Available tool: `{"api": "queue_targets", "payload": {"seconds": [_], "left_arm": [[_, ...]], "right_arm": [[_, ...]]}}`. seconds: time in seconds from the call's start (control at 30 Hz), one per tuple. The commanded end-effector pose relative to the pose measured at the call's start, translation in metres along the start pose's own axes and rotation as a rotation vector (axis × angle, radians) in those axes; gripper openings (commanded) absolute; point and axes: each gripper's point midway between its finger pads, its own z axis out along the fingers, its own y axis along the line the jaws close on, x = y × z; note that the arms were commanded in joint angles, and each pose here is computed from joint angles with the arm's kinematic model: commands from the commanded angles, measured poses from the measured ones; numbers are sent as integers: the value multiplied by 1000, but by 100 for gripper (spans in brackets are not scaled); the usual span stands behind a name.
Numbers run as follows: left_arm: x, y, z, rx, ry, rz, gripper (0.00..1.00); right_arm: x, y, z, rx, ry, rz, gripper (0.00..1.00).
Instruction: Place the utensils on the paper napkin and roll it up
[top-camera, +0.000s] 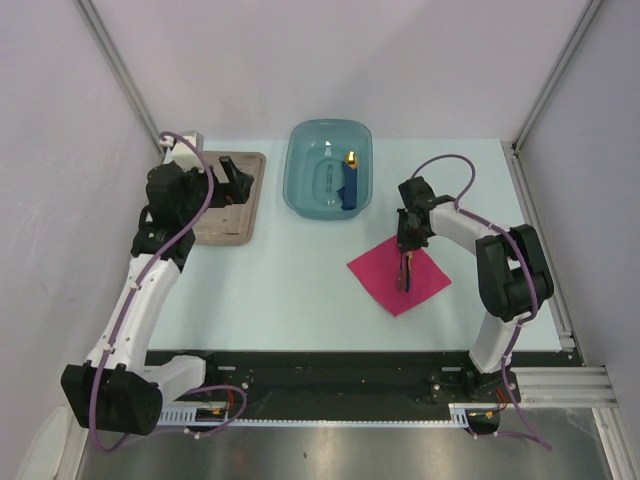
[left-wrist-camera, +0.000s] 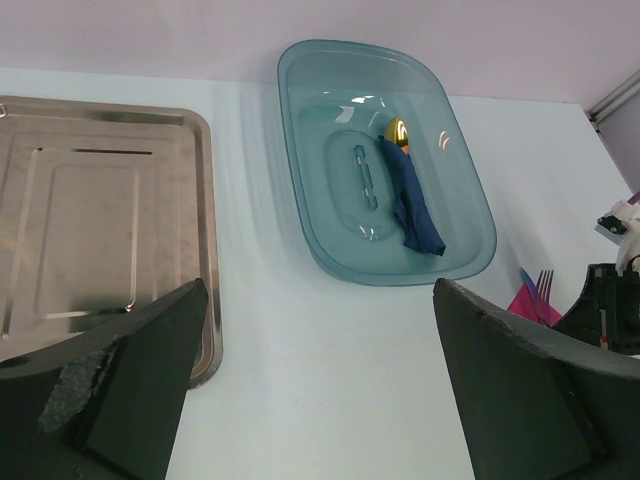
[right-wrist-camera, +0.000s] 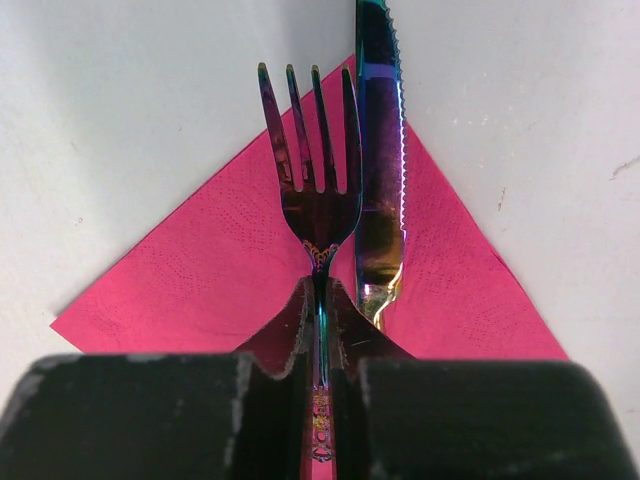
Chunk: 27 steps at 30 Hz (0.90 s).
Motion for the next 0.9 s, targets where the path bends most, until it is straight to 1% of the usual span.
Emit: {"api": "queue_targets", "payload": {"seconds": [0.0, 0.1, 0.57, 0.73, 0.87], "left_arm": [[-5, -1, 2, 9, -24, -9, 100], [-4, -1, 2, 9, -24, -12, 99], [-3, -1, 6, 13, -14, -23, 100], [-3, -1, 7, 13, -14, -23, 100], [-3, -1, 7, 13, -14, -23, 100]], "right_arm": [[-14, 2, -2, 19, -38, 11, 6], [-13, 1, -1, 22, -34, 18, 9], [-18, -2, 5, 32, -25, 53, 10], [-19, -4, 5, 40, -29, 50, 13], [-19, -4, 6, 39, -25, 51, 18]]}}
